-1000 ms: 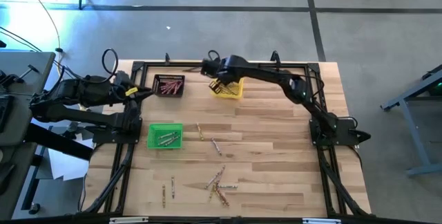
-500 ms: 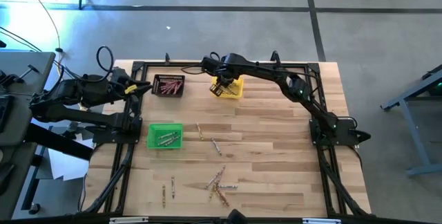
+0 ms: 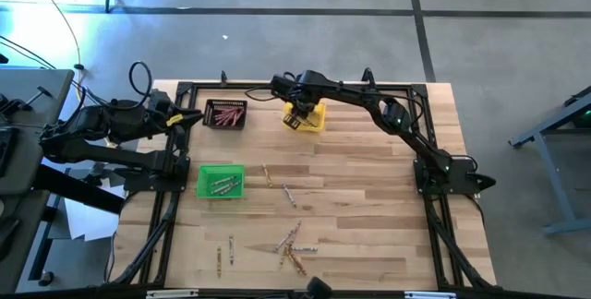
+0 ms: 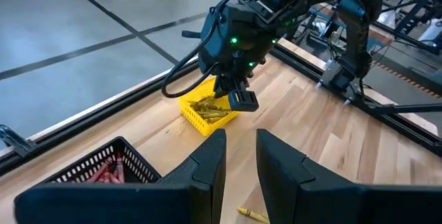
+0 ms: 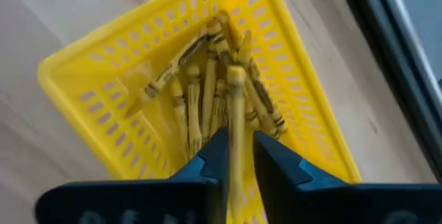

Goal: Sort crayons
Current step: Put the yellow crayon into the yellow bin, then put the blue crayon into the green bin

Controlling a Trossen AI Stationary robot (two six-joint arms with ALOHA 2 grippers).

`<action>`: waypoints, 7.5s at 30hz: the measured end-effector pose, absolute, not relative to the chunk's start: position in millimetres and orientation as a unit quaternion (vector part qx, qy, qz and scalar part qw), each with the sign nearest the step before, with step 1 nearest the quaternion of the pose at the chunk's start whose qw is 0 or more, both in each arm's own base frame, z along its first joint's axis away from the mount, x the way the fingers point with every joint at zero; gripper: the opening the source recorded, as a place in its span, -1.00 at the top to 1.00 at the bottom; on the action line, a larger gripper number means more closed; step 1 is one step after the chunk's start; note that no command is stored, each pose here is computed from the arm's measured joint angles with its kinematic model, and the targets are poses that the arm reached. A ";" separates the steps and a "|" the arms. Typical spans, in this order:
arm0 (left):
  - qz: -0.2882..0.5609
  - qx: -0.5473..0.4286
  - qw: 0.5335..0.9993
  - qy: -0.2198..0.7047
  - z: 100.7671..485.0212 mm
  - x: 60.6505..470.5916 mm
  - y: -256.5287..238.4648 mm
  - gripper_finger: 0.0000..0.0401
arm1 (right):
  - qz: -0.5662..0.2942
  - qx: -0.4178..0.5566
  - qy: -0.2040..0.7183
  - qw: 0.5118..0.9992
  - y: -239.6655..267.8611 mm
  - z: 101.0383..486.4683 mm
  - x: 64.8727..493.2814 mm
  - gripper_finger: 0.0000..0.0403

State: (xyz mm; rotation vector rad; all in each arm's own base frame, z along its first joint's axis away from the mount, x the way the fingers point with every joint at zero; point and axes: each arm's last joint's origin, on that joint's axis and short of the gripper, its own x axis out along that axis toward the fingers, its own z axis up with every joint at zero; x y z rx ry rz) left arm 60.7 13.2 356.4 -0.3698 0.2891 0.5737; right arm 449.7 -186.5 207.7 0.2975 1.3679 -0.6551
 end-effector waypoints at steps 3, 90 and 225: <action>0.268 -0.184 0.934 0.146 356.2 61.0 12.5 0.67 | -0.294 0.135 0.628 0.707 -185.1 209.0 446.6 0.61; -0.174 0.274 0.686 0.651 130.9 326.8 -9.2 0.67 | -0.342 0.171 0.476 0.792 104.7 326.4 287.3 0.43; 0.026 -0.186 0.864 0.467 291.1 88.0 -26.6 0.64 | -0.311 0.408 0.494 0.701 102.6 135.6 434.4 0.44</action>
